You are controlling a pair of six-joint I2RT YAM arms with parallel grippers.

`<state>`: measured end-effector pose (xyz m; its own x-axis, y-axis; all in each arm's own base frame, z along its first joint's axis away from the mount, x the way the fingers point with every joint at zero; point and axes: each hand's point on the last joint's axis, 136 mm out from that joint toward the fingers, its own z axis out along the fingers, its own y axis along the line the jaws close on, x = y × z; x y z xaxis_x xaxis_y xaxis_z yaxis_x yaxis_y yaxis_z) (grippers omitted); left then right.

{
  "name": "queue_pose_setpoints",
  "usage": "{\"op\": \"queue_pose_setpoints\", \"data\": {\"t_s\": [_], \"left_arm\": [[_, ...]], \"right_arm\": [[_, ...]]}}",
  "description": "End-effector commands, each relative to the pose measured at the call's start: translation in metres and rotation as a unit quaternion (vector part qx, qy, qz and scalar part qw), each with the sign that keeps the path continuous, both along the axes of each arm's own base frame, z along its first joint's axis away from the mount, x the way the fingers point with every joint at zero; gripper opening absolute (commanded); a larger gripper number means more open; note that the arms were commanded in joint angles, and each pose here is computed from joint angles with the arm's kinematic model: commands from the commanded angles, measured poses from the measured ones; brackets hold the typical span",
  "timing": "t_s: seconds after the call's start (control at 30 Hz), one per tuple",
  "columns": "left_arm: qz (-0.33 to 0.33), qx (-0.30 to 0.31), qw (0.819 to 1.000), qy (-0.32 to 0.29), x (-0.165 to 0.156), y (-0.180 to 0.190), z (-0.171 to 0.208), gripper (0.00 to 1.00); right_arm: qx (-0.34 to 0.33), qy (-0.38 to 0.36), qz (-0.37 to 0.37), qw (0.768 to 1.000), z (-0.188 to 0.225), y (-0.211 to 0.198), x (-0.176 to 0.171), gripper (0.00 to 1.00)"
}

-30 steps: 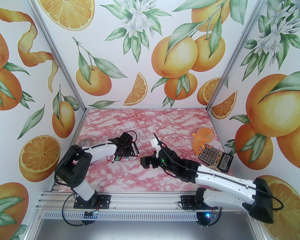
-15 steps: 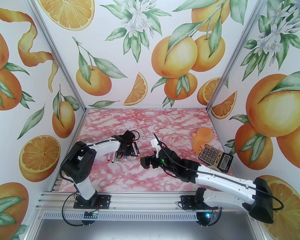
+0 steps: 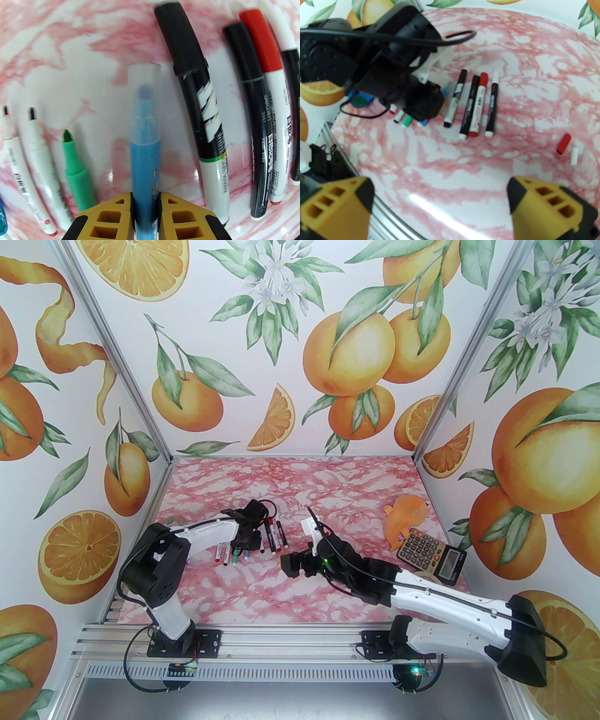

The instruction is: Open the pen caps

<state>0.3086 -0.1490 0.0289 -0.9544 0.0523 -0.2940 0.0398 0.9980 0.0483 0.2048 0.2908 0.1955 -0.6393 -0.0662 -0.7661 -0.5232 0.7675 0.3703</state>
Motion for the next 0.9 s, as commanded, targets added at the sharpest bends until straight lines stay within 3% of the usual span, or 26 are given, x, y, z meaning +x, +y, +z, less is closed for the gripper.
{"op": "queue_pose_setpoints", "data": {"t_s": [0.0, 0.13, 0.23, 0.47, 0.6, 0.73, 0.87], "left_arm": [[0.007, -0.035, 0.998, -0.048, 0.003, -0.001, 0.030, 0.18], [-0.011, -0.097, 0.991, -0.092, 0.001, -0.012, 0.055, 0.17], [-0.067, -0.174, 0.975, -0.121, -0.005, -0.035, 0.077, 0.17], [-0.173, -0.342, 0.910, -0.156, -0.034, -0.085, 0.118, 0.17], [-0.216, -0.414, 0.870, -0.162, -0.049, -0.110, 0.137, 0.16], [-0.266, -0.441, 0.843, -0.153, -0.066, -0.139, 0.146, 0.16], [-0.299, -0.450, 0.830, -0.139, -0.078, -0.162, 0.149, 0.16]], "right_arm": [[0.007, -0.007, -0.006, 1.000, 0.004, 0.001, 0.001, 1.00], [0.024, 0.010, -0.020, 0.999, 0.004, -0.002, 0.004, 0.99], [0.048, 0.029, -0.034, 0.998, 0.005, -0.006, 0.008, 0.99], [0.127, 0.081, -0.057, 0.987, 0.004, -0.022, 0.025, 0.95], [0.139, 0.091, -0.065, 0.984, 0.005, -0.029, 0.031, 0.91], [0.158, 0.100, -0.067, 0.980, 0.008, -0.033, 0.037, 0.85], [0.168, 0.101, -0.075, 0.978, 0.013, -0.037, 0.043, 0.79]]}}
